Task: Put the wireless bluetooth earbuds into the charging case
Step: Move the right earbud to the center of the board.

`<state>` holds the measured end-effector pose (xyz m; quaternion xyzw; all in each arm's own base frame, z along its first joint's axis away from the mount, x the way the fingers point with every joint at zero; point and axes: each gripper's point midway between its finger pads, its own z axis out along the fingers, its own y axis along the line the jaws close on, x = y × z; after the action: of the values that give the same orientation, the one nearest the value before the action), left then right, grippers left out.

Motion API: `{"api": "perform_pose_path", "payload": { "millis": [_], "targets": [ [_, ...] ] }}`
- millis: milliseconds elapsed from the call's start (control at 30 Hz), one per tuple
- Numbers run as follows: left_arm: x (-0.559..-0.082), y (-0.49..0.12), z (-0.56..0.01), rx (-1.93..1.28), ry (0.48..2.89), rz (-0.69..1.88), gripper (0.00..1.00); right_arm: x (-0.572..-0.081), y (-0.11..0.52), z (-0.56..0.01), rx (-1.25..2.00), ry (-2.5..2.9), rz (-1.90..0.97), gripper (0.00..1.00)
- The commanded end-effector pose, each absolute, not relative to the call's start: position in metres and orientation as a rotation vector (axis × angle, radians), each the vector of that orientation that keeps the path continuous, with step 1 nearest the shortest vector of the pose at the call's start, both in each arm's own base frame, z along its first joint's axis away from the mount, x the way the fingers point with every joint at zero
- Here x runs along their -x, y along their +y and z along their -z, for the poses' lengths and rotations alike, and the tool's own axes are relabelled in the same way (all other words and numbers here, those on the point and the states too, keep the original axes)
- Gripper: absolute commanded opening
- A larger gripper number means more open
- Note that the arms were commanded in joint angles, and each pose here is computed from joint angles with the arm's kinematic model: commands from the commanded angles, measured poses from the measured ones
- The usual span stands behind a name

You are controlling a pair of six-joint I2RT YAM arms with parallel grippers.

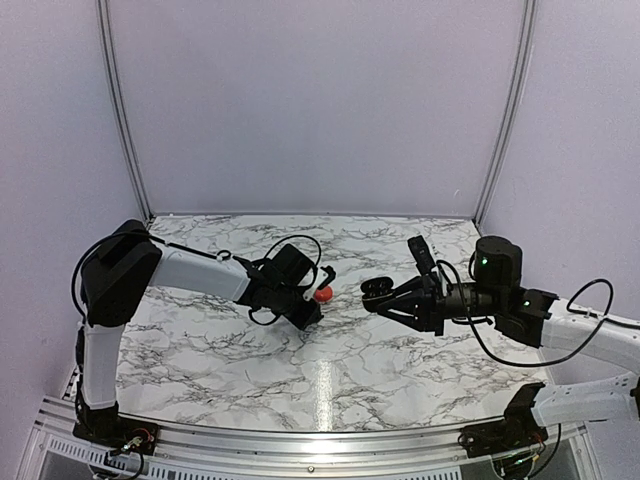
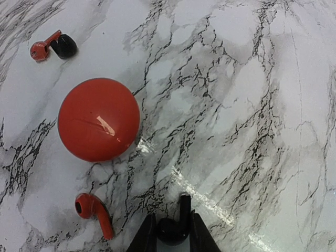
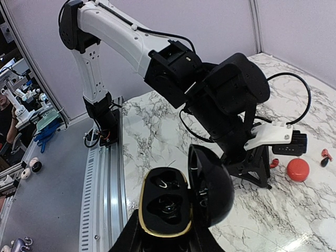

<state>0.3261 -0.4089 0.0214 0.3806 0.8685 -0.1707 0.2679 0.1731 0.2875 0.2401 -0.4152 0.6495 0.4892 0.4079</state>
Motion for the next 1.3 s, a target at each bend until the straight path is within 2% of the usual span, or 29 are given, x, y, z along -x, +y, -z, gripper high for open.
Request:
{"api": "perform_pose_path", "payload": {
  "millis": [0,200,533,867,1100,1200,1267],
  "targets": [
    [-0.312,-0.391,-0.013,-1.056,2.381,0.411,0.18,-0.175,0.287,-0.25,1.04,1.593,-1.234,0.0],
    [-0.288,-0.362,-0.026,-0.99,2.433,0.415,0.13,-0.174,0.288,-0.251,1.045,1.589,-1.242,0.0],
    [-0.218,-0.319,-0.037,-1.081,2.582,0.398,0.14,-0.172,0.289,-0.253,1.055,1.579,-1.257,0.0],
    [-0.179,-0.315,-0.023,-1.473,2.5,0.343,0.17,-0.171,0.288,-0.253,1.055,1.58,-1.26,0.0],
    [-0.199,-0.306,-0.018,-1.614,2.393,0.103,0.26,-0.171,0.289,-0.253,1.057,1.578,-1.265,0.0],
    [-0.215,-0.302,-0.019,-1.63,2.353,-0.036,0.34,-0.171,0.29,-0.253,1.06,1.58,-1.27,0.0],
    [-0.225,-0.303,-0.023,-1.611,2.335,-0.091,0.45,-0.171,0.29,-0.253,1.06,1.581,-1.271,0.0]
  ]
}}
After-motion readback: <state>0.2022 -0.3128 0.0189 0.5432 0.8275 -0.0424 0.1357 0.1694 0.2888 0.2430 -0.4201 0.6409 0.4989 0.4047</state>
